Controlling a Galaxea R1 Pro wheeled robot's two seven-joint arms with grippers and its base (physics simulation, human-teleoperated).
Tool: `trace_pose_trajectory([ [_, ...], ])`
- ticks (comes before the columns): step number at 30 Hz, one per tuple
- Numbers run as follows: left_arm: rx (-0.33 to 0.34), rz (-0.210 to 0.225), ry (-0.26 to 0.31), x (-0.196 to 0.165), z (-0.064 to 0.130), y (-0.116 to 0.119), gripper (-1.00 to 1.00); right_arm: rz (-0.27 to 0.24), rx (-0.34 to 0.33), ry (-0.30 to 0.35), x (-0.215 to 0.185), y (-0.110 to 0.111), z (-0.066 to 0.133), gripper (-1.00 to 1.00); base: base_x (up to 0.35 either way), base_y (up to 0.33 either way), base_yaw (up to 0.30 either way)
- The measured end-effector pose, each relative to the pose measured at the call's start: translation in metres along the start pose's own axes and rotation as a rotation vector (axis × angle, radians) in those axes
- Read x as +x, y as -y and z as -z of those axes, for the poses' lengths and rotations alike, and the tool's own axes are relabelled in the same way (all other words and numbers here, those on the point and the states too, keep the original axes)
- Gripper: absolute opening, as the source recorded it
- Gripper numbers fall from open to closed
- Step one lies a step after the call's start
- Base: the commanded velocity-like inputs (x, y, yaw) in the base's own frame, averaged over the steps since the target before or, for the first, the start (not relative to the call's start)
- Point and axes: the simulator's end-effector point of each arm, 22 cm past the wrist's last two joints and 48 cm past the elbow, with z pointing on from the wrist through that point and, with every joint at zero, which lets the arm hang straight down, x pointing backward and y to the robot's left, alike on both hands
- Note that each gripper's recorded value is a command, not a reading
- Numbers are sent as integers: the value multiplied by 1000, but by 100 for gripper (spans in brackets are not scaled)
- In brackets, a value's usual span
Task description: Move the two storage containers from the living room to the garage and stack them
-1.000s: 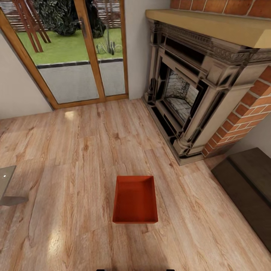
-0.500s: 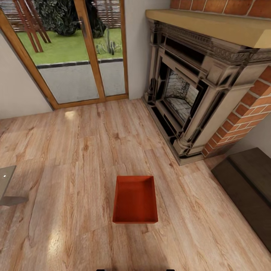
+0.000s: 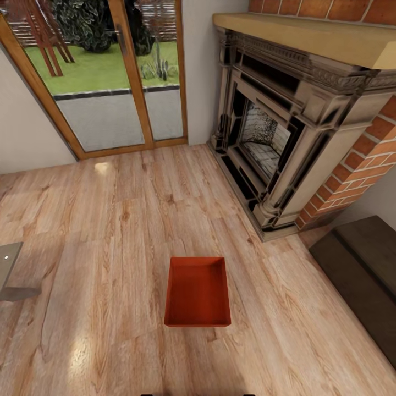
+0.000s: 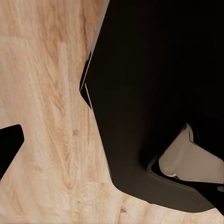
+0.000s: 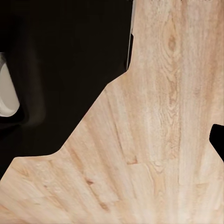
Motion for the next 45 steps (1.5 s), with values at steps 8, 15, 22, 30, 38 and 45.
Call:
trace_pose_trajectory([
  [8,-3,4,12,-6,-5,1,100,4,-1,2,-5,0,-5,100,0,0,0],
  [15,-9,5,9,-9,-9,1,100,5,-3,6,-10,0,-9,100,0,0,0],
  [22,-10,5,8,-13,-14,2,100,2,-5,-1,-12,-1,-14,100,0,0,0],
  [30,-9,6,8,-16,-21,4,100,1,-3,3,-17,-1,-20,100,0,0,0],
  [38,-13,8,9,-20,-28,5,100,5,-2,6,-23,0,-27,100,0,0,0],
  [45,-17,8,10,-23,-34,4,100,4,0,7,-26,1,-33,100,0,0,0],
])
